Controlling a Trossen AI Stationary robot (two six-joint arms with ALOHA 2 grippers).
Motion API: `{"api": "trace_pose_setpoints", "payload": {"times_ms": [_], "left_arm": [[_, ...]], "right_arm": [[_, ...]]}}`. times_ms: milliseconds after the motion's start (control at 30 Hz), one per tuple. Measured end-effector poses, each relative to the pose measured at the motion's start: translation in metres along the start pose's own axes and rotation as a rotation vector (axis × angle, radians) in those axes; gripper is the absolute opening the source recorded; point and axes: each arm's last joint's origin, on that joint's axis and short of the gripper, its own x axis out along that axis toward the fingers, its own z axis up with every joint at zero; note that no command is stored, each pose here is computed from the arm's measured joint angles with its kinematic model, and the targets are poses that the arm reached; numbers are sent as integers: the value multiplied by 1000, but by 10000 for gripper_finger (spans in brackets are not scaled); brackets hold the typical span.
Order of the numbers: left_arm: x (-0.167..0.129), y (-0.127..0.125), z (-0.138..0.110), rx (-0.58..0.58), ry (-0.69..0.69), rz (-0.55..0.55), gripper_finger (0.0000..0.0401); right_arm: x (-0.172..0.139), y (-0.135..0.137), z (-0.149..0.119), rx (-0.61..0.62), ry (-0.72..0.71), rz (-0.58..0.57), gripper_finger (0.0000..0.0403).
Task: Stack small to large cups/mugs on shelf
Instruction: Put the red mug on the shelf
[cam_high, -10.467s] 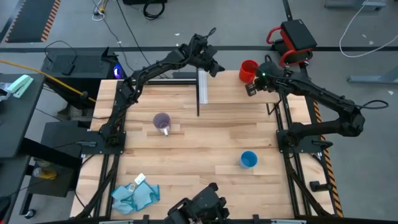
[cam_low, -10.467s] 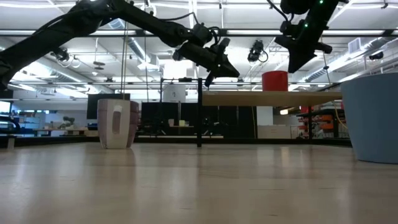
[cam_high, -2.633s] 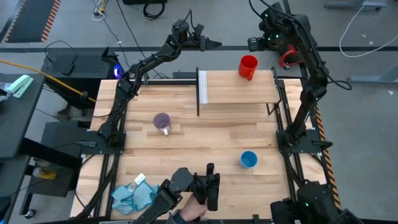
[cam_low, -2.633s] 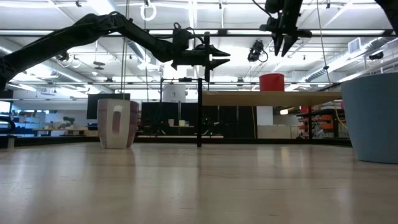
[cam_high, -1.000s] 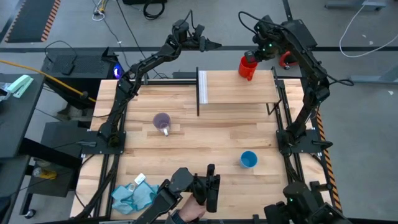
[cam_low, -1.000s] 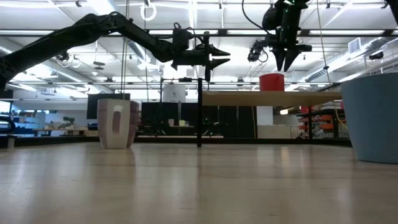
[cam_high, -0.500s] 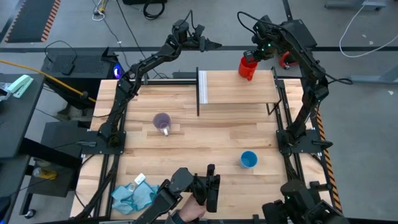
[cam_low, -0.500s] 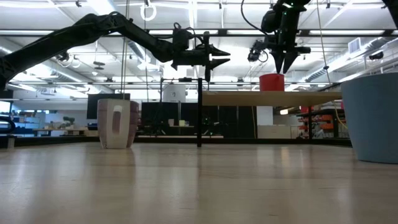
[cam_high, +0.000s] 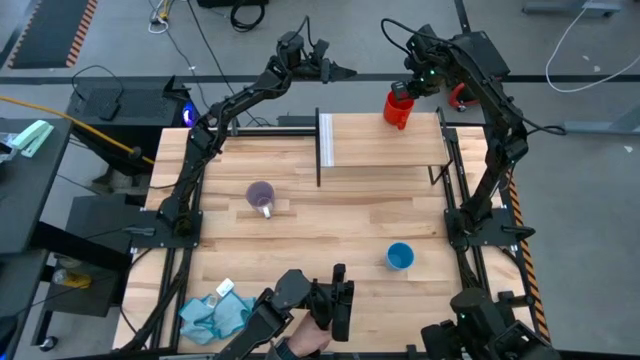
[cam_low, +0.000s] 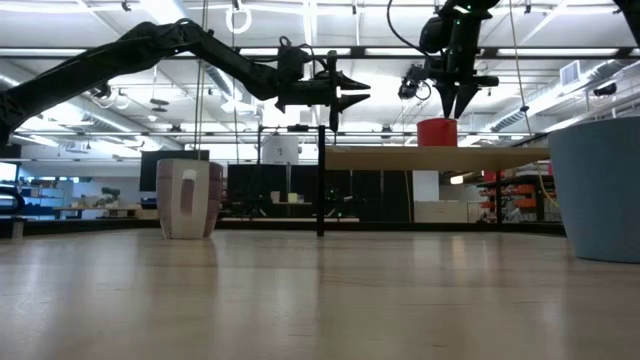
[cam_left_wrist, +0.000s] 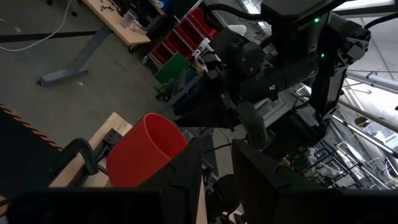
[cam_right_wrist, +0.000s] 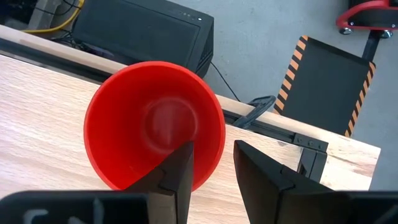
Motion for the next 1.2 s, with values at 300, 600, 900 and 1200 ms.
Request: {"api": "trace_pose_setpoints", "payload": {"times_ms": [300, 600, 900, 1200], "left_arm": [[0, 0, 0, 0, 0, 0, 98], [0, 0, 0, -1, 0, 0, 98], [0, 0, 0, -1, 0, 0, 98], [0, 0, 0, 0, 7, -7, 101]], "right_arm": [[0, 0, 0, 0, 0, 0, 123], [0, 0, 0, 0, 0, 0, 123], [0, 0, 0, -1, -1, 0, 123], [0, 2, 1, -8, -11, 5, 123]]}}
